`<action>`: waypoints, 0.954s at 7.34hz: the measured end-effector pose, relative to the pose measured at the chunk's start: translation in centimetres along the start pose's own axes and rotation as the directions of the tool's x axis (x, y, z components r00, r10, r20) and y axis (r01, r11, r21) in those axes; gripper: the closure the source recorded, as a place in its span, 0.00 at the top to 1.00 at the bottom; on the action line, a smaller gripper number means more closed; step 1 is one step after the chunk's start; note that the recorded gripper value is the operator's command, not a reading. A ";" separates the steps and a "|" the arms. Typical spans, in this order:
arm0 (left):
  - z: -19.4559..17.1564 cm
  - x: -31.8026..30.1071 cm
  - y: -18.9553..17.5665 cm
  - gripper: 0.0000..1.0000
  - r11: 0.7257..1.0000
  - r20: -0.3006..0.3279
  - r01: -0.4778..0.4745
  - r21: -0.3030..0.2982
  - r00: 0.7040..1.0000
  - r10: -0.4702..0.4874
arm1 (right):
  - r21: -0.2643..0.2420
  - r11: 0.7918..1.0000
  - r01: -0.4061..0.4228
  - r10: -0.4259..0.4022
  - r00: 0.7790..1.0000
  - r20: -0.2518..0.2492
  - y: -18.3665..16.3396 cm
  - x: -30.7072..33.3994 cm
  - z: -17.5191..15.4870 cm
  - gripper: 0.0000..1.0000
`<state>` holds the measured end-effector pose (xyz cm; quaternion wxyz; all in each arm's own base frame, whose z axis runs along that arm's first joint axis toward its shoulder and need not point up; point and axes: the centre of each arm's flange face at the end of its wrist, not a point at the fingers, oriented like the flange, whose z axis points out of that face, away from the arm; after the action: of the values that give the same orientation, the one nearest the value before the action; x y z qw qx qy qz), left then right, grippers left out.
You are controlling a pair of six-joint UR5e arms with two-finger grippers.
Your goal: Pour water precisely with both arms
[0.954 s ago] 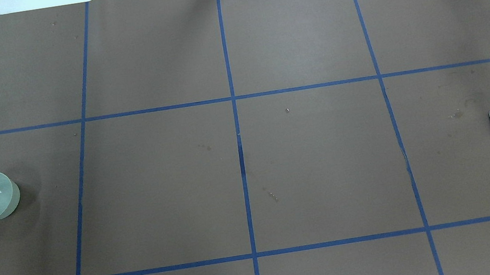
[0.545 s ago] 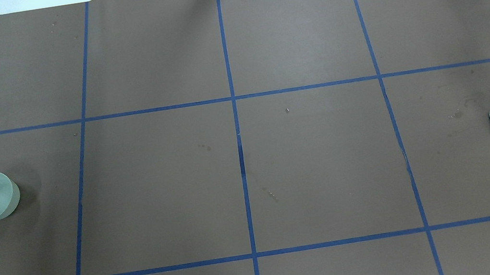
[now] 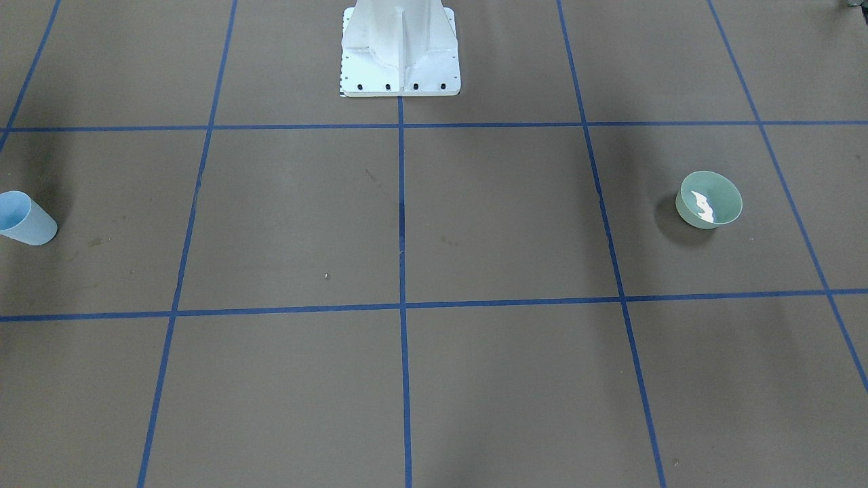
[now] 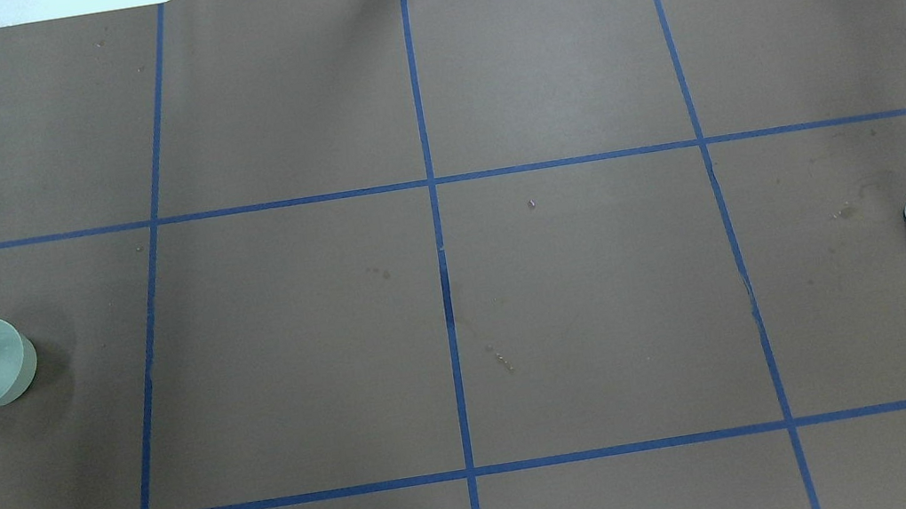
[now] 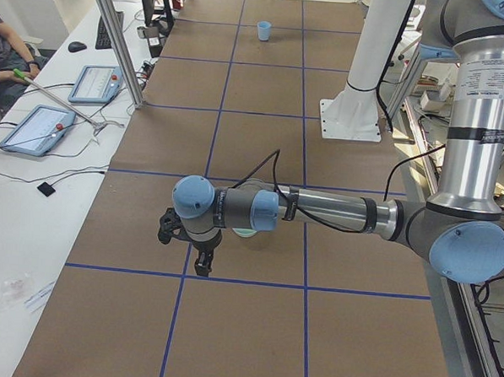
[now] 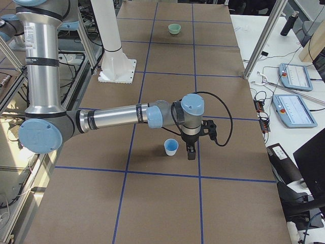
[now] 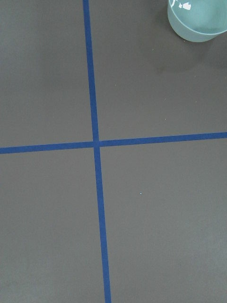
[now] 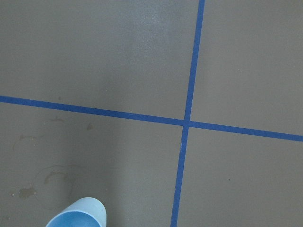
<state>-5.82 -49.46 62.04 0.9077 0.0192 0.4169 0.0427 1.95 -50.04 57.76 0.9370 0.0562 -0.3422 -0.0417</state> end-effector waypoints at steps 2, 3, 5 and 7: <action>-0.1 0.0 0.1 1.00 1.000 0.003 -0.001 0.001 1.000 0.001 | -0.007 1.000 -0.003 0.003 1.000 0.004 0.0 0.1 0.3 0.99; 0.0 0.0 0.1 1.00 1.000 0.005 -0.001 0.000 1.000 0.001 | -0.007 1.000 -0.002 0.002 1.000 0.005 0.0 0.1 0.3 0.99; 0.0 0.0 0.1 1.00 1.000 0.007 0.000 -0.001 1.000 0.000 | -0.010 1.000 -0.003 0.003 1.000 0.005 0.2 0.1 0.4 0.99; 0.0 0.0 0.1 1.00 1.000 0.007 -0.001 -0.001 1.000 0.001 | -0.012 1.000 -0.006 0.006 1.000 0.005 0.4 0.2 0.5 0.99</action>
<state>-5.79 -49.40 62.07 0.9092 0.0191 0.4137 0.0433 1.78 -49.71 58.36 0.9366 0.0494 -0.3444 -0.0413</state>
